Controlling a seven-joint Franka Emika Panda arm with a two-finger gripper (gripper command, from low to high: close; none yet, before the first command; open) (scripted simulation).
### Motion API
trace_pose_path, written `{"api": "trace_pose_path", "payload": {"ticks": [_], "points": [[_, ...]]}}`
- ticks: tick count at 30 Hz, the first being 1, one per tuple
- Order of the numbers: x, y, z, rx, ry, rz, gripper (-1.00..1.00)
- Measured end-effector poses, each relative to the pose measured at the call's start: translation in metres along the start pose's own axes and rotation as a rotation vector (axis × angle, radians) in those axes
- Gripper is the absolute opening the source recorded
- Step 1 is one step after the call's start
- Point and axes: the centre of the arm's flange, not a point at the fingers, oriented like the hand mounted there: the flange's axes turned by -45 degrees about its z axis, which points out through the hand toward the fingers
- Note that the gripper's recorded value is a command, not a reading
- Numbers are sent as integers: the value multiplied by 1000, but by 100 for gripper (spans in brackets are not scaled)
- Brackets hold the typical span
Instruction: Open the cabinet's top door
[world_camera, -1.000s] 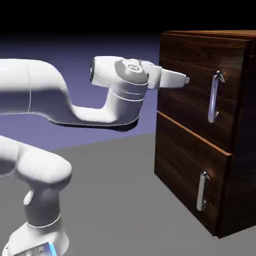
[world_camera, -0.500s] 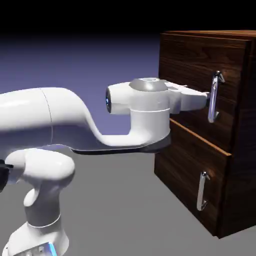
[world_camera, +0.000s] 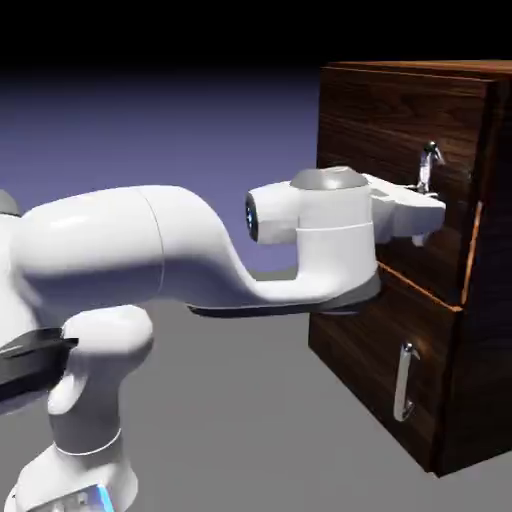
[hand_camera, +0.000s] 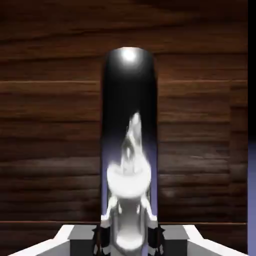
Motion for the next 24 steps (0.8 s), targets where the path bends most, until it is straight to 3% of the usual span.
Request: {"api": "trace_pose_path", "payload": {"ticks": [24], "points": [[0,-112,-170,-473,0,0,-100]]}}
